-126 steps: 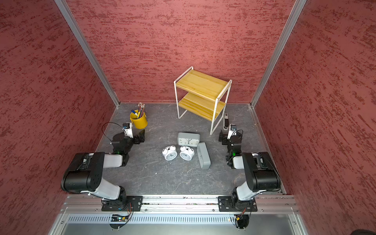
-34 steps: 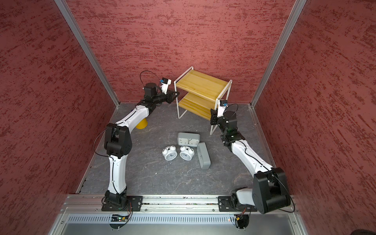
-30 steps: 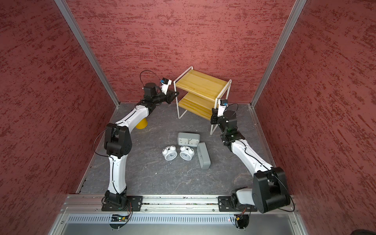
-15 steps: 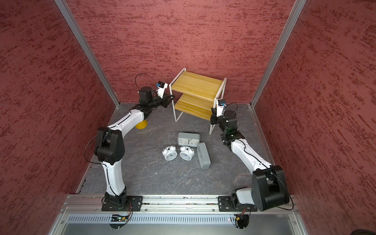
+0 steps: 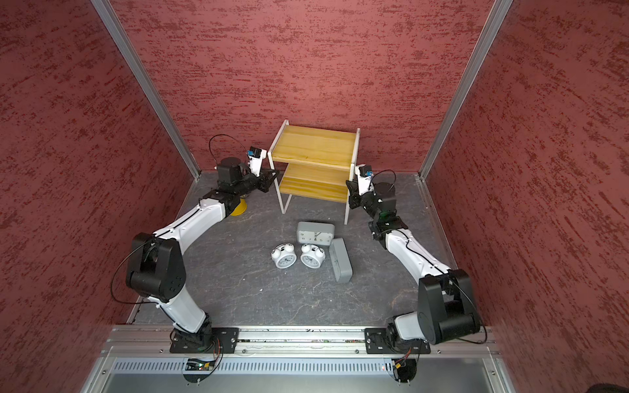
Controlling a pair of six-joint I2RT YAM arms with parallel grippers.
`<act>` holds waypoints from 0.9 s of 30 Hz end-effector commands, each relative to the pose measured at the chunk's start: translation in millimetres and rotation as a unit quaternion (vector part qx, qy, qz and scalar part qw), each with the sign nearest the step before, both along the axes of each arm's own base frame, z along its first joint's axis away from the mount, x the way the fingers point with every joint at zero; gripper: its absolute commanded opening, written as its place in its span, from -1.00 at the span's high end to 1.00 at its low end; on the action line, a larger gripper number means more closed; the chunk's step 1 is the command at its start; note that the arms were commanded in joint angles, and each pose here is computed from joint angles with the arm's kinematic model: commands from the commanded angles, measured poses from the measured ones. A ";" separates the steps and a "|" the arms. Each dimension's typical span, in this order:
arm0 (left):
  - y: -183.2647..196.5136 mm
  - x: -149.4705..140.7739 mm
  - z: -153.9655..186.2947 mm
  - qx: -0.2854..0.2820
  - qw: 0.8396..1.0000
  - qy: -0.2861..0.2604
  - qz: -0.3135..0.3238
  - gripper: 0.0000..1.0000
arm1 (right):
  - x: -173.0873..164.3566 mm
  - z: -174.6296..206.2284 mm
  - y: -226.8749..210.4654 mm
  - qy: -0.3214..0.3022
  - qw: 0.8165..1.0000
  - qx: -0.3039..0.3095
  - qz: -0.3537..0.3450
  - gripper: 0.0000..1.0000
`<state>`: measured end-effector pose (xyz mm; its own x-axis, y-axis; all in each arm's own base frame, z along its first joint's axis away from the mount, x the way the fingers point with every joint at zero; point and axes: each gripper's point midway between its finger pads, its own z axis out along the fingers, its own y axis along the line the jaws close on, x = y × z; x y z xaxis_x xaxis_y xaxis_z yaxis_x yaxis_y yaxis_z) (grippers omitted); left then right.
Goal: Place the alarm clocks on the shelf by style
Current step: Adjust the shelf at the center of the board.
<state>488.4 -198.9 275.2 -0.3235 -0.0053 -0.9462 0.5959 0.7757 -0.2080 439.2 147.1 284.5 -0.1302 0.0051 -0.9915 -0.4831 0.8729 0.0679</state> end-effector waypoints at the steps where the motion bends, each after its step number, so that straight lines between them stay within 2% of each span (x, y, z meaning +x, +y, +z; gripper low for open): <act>1: -30.8 -44.5 -20.7 -0.045 0.992 0.098 -0.064 0.94 | -12.8 -16.2 34.8 0.050 0.995 0.021 0.080 0.94; 14: -33.5 -87.0 -33.5 -0.049 0.986 0.137 -0.078 0.92 | -22.3 -43.0 28.3 0.080 0.994 -0.003 0.070 0.92; 27: -36.8 -101.0 -44.3 -0.047 0.982 0.160 -0.085 0.89 | -37.0 -52.2 24.8 0.095 0.993 -0.001 0.069 0.90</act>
